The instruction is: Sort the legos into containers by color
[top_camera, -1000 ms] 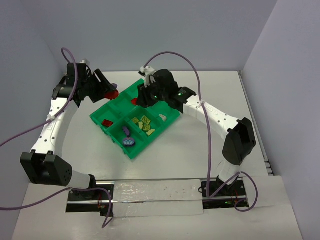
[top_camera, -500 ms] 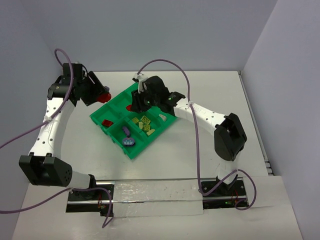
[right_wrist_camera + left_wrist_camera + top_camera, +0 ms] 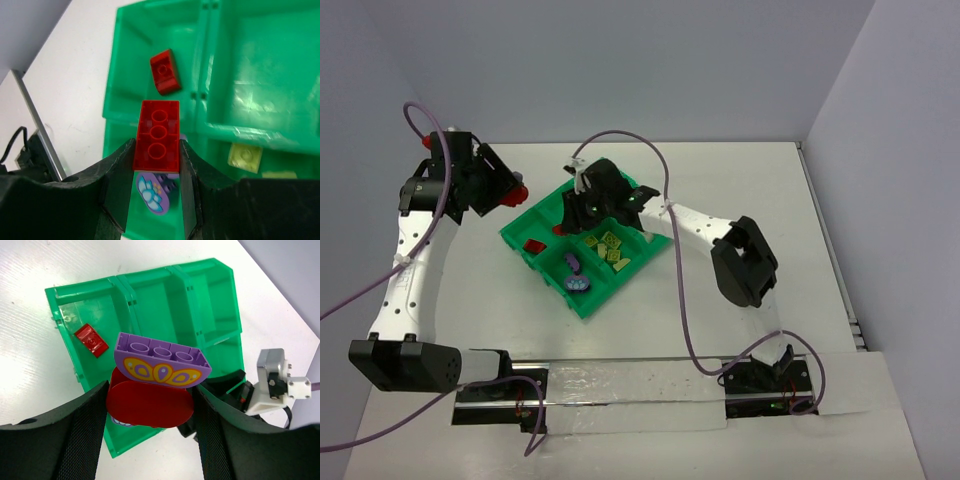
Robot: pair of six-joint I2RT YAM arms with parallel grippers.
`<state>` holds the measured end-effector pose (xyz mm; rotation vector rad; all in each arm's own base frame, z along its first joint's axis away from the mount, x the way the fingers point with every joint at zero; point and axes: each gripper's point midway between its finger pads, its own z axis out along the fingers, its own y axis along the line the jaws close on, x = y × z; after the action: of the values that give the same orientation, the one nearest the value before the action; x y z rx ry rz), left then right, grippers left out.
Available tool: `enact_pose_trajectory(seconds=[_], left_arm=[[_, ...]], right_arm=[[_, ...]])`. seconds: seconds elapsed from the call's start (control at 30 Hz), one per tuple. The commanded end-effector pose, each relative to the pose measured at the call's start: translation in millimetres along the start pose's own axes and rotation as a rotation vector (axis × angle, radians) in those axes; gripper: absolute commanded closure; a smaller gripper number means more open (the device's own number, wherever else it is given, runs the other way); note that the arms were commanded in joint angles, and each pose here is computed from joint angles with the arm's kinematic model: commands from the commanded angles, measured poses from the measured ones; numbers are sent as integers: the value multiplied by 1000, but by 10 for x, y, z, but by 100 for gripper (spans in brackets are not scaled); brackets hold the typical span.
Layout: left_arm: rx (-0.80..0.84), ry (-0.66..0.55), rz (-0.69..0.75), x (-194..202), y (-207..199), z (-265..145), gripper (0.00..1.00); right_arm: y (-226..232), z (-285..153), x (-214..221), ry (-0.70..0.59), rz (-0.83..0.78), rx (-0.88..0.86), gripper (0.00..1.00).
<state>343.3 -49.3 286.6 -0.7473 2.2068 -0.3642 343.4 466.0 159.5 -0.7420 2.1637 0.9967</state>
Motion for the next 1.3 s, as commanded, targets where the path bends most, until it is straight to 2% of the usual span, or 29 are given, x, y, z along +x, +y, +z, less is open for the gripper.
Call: enact_pose_trajectory(seconds=[0.0, 0.1, 0.2, 0.27, 0.3, 0.33, 0.4, 0.5, 0.7, 0.8, 0.83, 0.93, 1.13, 1.27], left_arm=[[1, -54, -24, -138, -17, -125, 56], [-7, -51, -28, -126, 0, -125, 56], [-16, -52, -27, -120, 21, -120, 56], [-22, -53, -28, -121, 35, -120, 56], [-27, -55, -28, -125, 44, -120, 56], [-30, -58, -28, -128, 53, -118, 56], [-34, -58, -29, -123, 65, -108, 56], [-34, -49, -32, -99, 71, -81, 56], [-30, -59, -33, -126, 59, -81, 56], [-29, -51, -29, -116, 54, -39, 56], [-28, -51, -28, -115, 52, -34, 56], [-25, -38, -29, -89, 55, 3, 56], [23, 1, -37, -29, -35, 62, 56], [116, 25, -59, 19, -199, 66, 56]], right_arm=[[271, 112, -387, -89, -27, -78, 100], [275, 256, -411, -89, -27, -72, 99], [254, 334, -470, -104, -14, -55, 92], [234, 388, -465, -105, 0, -52, 82], [230, 426, -473, -110, 9, -55, 66], [239, 452, -484, -113, 15, -63, 56], [312, 447, -548, -118, 20, -91, 46], [388, 360, -648, -137, 12, -100, 39], [428, 121, -742, -169, -22, -82, 38], [499, -111, -753, -177, -50, -81, 38], [444, -127, -639, -158, -48, -65, 38], [511, -361, -696, -199, -66, -70, 38], [738, -605, -734, -222, -72, -152, 37], [935, -711, -870, -252, -46, -224, 34]])
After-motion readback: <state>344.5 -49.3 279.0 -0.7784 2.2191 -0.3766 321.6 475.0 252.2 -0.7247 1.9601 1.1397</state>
